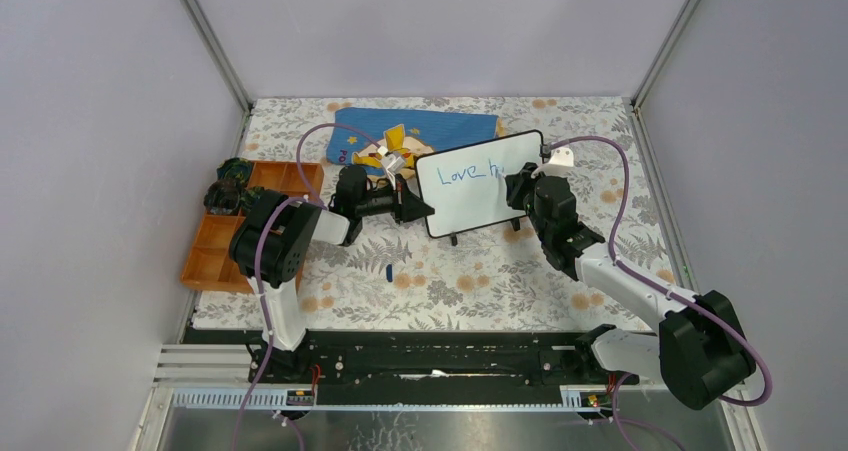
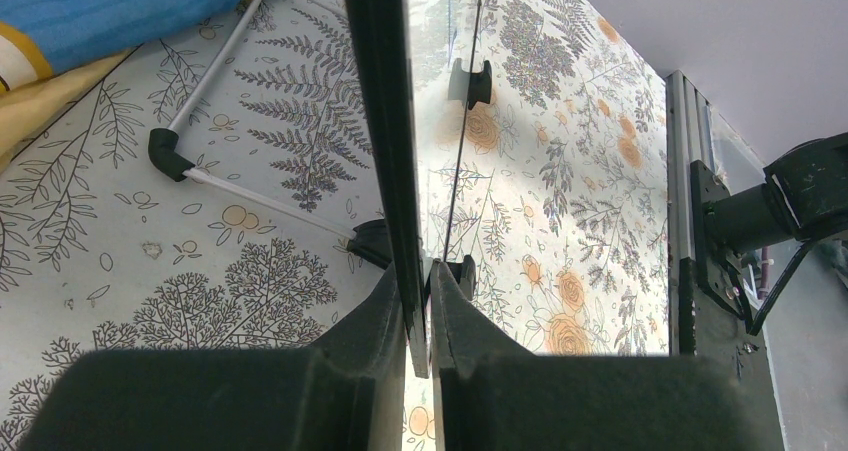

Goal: Write a sentence on the whiteboard

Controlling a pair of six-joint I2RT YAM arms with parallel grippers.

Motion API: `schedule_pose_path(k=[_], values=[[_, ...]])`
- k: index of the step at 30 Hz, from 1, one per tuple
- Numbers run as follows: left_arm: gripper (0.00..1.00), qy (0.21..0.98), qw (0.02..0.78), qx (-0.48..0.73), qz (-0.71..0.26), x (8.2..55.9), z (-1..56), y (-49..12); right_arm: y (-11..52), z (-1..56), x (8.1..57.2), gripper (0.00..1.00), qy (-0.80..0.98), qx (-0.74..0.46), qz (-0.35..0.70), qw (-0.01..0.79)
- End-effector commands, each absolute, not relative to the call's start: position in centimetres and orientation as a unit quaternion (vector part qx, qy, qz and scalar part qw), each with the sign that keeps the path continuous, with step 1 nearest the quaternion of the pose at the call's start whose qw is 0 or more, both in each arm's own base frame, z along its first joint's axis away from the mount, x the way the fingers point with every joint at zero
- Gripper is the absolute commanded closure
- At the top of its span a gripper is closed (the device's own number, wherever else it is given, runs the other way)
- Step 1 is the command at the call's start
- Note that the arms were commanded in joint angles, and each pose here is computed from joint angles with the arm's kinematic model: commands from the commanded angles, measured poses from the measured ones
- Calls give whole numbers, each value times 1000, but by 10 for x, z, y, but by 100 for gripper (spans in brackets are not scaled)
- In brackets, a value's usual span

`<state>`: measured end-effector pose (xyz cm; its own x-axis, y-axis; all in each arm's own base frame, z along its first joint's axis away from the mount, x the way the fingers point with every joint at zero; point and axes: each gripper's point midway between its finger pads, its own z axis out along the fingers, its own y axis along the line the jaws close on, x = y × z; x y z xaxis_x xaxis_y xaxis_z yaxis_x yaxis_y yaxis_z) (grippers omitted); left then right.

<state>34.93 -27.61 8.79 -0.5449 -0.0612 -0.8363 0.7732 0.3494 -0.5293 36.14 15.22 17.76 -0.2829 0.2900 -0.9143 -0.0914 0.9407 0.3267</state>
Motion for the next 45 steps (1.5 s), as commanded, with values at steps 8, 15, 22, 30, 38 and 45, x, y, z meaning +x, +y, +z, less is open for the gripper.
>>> schedule_pose_path(k=[8,15,22,30,38,45], values=[[100,764,342,243,-490,326,40,-274,136,167,362,100,797,81,120,587],[100,764,342,244,-490,325,40,-274,128,168,363,100,796,93,101,590],[100,765,340,244,-490,325,39,-274,121,178,367,100,785,110,88,604],[100,766,339,244,-489,325,38,-274,118,196,358,100,763,116,110,626],[100,766,340,245,-488,324,38,-275,119,204,360,100,754,121,116,635],[100,766,339,246,-487,324,37,-275,118,216,365,100,738,131,123,651]])
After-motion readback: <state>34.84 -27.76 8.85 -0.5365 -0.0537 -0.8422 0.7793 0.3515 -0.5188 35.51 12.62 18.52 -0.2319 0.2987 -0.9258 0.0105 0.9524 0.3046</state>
